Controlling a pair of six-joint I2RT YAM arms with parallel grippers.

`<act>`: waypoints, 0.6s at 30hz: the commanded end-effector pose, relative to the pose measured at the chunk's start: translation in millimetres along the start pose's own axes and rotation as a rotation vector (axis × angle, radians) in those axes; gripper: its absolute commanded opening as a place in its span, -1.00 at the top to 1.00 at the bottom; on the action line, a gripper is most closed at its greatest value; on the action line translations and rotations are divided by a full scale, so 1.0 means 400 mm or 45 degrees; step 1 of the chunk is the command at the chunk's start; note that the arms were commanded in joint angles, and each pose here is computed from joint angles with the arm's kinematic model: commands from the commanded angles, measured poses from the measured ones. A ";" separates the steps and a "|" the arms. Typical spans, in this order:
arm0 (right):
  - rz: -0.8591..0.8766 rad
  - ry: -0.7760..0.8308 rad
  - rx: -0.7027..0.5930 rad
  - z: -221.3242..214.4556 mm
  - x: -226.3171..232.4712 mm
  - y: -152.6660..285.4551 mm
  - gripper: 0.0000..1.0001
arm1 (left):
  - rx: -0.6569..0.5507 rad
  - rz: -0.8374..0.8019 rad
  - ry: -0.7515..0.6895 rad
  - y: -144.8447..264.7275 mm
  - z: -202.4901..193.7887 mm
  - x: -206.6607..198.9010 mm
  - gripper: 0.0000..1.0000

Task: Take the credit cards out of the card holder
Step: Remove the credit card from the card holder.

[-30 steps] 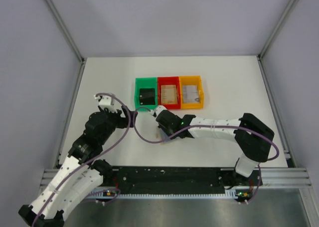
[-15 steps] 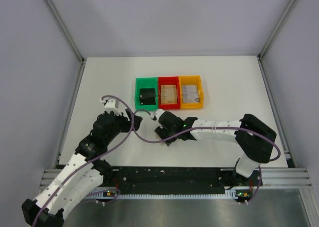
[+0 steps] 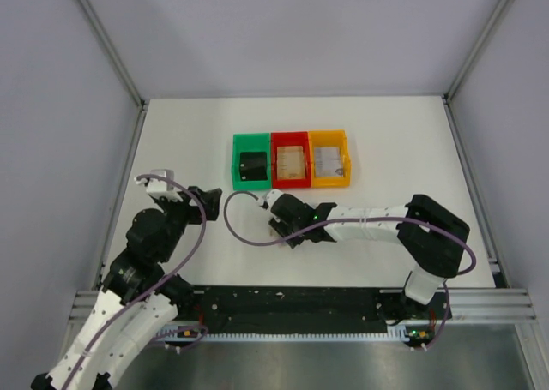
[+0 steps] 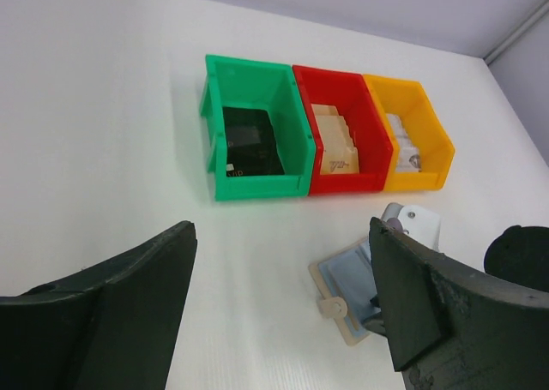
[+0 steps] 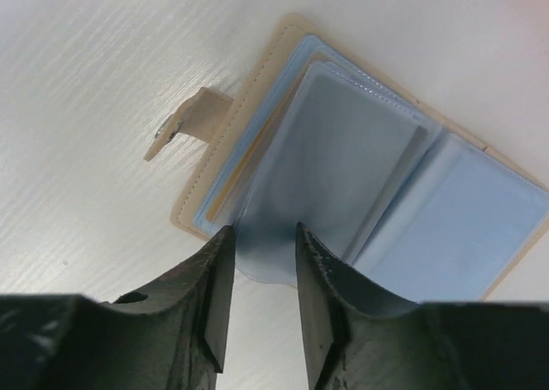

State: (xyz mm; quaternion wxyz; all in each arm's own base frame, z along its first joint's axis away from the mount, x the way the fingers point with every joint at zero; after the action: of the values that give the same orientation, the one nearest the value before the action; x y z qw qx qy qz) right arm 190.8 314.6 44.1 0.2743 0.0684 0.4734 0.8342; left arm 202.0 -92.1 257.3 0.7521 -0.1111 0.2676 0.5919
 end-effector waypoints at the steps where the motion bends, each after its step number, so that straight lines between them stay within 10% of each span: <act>1: -0.024 0.006 0.055 -0.031 -0.005 -0.020 0.46 | -0.056 0.051 -0.050 0.023 0.036 0.014 -0.70; 9: 0.024 -0.007 0.016 -0.007 0.001 -0.002 0.99 | 0.108 -0.027 0.030 -0.020 -0.064 0.002 -0.69; 18: 0.072 -0.149 -0.111 0.044 -0.036 0.059 1.00 | 0.269 -0.103 0.093 -0.064 -0.149 -0.020 -0.69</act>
State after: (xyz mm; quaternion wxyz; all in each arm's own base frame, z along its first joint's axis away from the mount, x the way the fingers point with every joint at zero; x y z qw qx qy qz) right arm 195.7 311.9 48.5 0.2713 0.0884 0.4641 0.8386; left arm 203.7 -115.3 198.9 0.7525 -0.0338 0.3361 0.5654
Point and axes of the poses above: each gripper's point midway between its finger pads, its own y axis back along the fingers, its own x axis along the line the jaws close on, z = x × y, the point moved 2 cm from there along y, back along the fingers, and after that the axes turned 11 degrees about y, right-handed, at the moved point
